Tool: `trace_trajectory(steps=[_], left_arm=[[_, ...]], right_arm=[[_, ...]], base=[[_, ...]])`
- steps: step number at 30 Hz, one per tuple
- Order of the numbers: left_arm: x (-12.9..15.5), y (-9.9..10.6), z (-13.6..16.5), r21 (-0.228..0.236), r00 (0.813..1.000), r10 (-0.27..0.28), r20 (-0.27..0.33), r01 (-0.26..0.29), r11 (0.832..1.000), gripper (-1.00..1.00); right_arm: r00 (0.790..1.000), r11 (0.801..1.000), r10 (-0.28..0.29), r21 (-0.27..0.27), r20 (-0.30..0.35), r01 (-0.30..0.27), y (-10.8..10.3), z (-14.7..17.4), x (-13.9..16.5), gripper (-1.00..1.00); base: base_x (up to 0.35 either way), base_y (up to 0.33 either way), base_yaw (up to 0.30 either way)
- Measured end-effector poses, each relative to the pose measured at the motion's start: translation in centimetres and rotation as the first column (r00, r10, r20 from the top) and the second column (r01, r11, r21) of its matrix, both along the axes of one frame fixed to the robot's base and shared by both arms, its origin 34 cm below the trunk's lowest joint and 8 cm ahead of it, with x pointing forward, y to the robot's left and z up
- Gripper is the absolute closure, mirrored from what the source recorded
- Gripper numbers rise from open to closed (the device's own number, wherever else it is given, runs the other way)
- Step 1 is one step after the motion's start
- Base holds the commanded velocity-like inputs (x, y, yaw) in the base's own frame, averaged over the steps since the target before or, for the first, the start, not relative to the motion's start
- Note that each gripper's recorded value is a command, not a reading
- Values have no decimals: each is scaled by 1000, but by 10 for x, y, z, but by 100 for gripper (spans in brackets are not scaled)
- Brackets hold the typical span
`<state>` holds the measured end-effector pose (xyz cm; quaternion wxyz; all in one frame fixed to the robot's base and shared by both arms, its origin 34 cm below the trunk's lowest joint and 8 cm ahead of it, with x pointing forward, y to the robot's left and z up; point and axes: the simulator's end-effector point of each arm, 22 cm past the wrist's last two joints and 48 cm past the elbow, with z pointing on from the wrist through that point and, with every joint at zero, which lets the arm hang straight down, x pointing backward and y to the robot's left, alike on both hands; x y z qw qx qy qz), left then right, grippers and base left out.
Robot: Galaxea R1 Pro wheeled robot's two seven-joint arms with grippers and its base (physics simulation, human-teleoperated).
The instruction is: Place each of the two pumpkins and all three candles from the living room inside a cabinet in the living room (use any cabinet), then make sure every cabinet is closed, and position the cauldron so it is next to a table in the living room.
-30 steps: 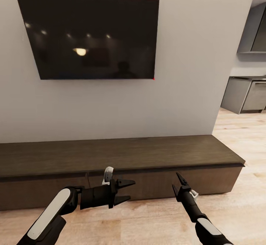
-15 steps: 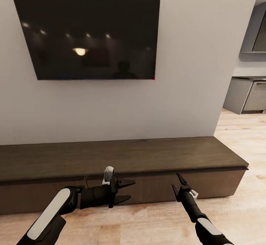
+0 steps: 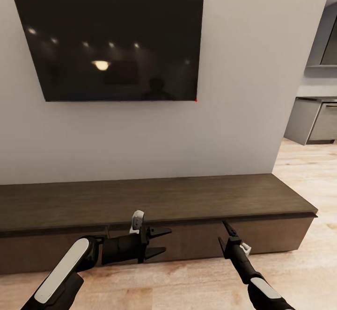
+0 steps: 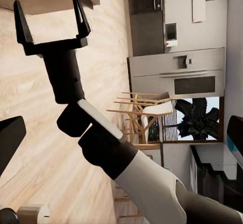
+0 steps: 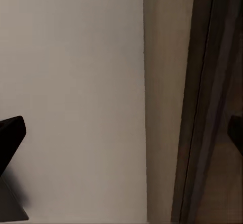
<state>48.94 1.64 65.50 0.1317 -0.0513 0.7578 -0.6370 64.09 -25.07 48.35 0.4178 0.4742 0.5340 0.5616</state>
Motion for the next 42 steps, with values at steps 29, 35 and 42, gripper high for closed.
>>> trace_trajectory(steps=[29, 35, 42], left_arm=[[0, 0, 0, 0, 1000, 0, 0, 0, 1000, -100], [0, 0, 0, 0, 1000, 0, 0, 0, 1000, -100], [-4, 0, -13, 0, 1000, -1, 2, 1, 1000, -100]], right_arm=[[984, 999, -24, -27, -175, 19, -6, -52, -18, -100], [985, 999, -25, -29, -174, 20, -7, -52, -18, -100], [987, 997, -48, -59, -153, 40, -13, -62, -19, -100]], base=[[53, 0, 0], [2, 0, 0], [0, 0, 0]])
